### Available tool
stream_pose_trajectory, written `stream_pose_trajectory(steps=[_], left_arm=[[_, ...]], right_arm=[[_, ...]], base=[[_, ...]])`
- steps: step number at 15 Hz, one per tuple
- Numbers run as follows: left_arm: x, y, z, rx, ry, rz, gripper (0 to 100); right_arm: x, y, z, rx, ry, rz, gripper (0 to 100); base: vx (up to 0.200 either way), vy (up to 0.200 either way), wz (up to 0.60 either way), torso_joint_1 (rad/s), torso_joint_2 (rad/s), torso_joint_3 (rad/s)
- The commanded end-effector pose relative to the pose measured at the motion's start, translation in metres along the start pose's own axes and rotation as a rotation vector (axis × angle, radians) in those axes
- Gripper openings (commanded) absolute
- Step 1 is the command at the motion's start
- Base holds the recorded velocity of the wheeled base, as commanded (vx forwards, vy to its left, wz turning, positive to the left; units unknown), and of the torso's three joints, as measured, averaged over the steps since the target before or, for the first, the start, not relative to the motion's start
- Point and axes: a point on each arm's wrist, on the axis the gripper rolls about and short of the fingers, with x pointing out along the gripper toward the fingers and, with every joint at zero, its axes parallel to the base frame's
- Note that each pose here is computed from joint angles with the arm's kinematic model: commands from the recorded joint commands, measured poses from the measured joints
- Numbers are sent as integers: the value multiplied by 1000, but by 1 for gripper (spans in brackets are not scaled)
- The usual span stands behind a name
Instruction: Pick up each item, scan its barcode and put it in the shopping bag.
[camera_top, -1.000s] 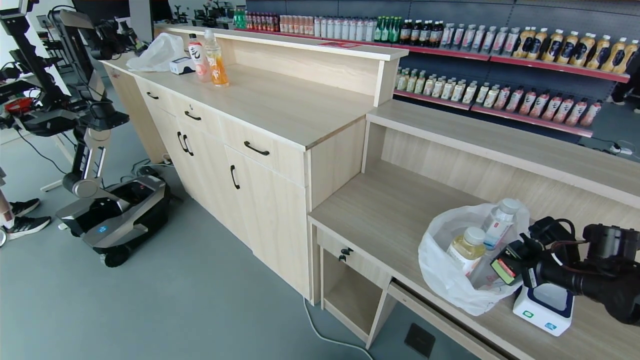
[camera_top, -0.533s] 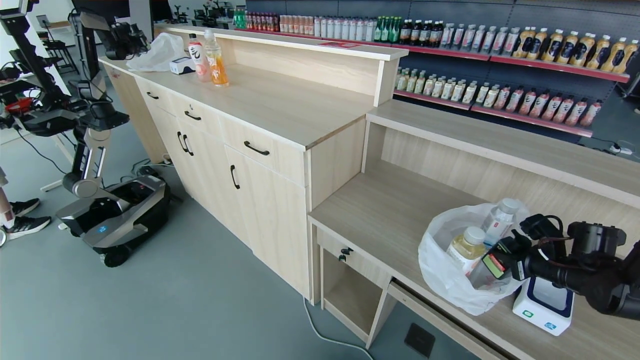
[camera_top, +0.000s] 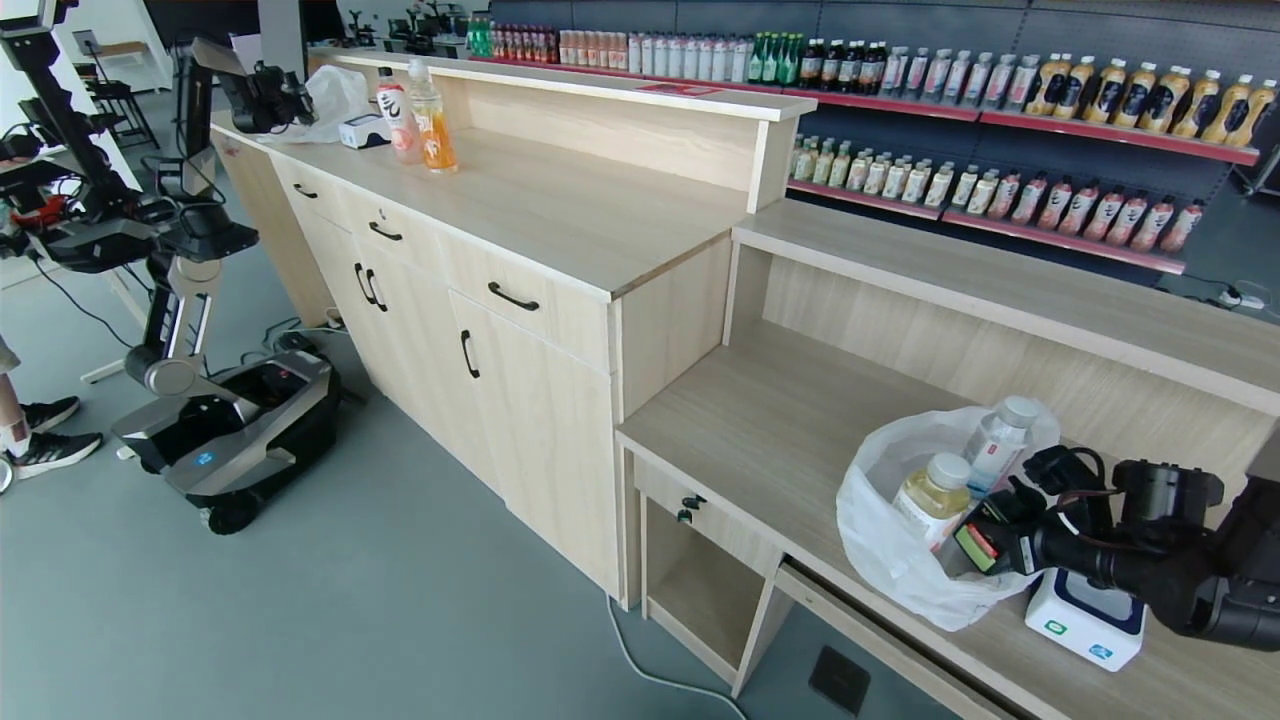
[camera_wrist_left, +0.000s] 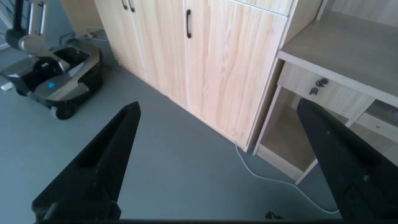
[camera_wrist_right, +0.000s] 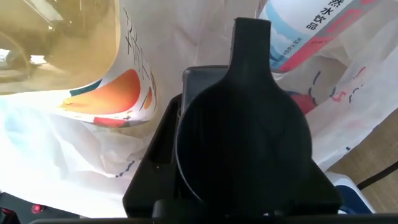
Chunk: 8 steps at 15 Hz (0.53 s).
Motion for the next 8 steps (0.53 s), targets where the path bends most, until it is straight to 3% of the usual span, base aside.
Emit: stream_pose_trajectory(steps=[1,6,7,8], left_arm=[[0,0,0,0,0,0,100],[0,0,0,0,0,0,100],[0,0,0,0,0,0,100],[0,0,0,0,0,0,100]], right_arm=[[4,1,-7,9,17,8,0],[7,0,-9,10,19,5,0],[8,-1,-8,8,16,3,100],[8,-1,-8,7,14,2,100]], base=[[0,0,0,0,0,0],[0,0,0,0,0,0],[0,0,0,0,0,0],[0,0,0,0,0,0]])
